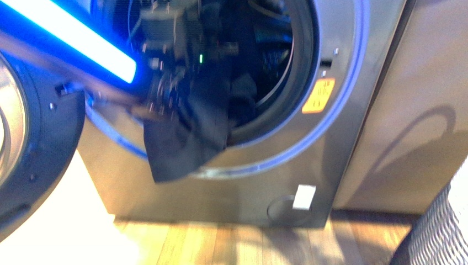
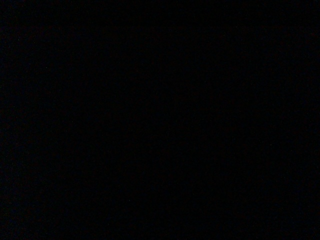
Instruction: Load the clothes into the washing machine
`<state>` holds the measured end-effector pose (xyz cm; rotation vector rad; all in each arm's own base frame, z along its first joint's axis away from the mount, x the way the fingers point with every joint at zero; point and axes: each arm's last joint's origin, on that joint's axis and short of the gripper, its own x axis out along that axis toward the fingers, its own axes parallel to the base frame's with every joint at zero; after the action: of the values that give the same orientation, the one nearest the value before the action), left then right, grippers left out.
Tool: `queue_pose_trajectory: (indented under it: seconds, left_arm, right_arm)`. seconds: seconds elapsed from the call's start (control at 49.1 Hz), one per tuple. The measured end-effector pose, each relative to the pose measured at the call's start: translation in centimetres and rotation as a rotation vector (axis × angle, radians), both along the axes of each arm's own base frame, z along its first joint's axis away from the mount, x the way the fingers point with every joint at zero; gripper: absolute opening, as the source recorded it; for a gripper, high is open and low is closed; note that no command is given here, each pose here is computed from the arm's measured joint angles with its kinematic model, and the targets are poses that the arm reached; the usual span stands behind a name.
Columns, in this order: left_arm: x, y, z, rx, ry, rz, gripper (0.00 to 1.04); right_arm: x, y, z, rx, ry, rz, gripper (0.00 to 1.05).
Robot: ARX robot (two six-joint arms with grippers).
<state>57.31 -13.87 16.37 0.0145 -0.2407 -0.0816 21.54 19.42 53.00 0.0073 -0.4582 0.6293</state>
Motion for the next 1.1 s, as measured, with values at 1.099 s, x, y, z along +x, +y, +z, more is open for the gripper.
queue_pose_trajectory:
  seconds: [1.099]
  left_arm:
    - [3.8, -1.4, -2.0, 0.112, 0.301, -0.024, 0.52]
  right_arm:
    - [0.0, 0.0, 0.0, 0.0, 0.0, 0.0, 0.97]
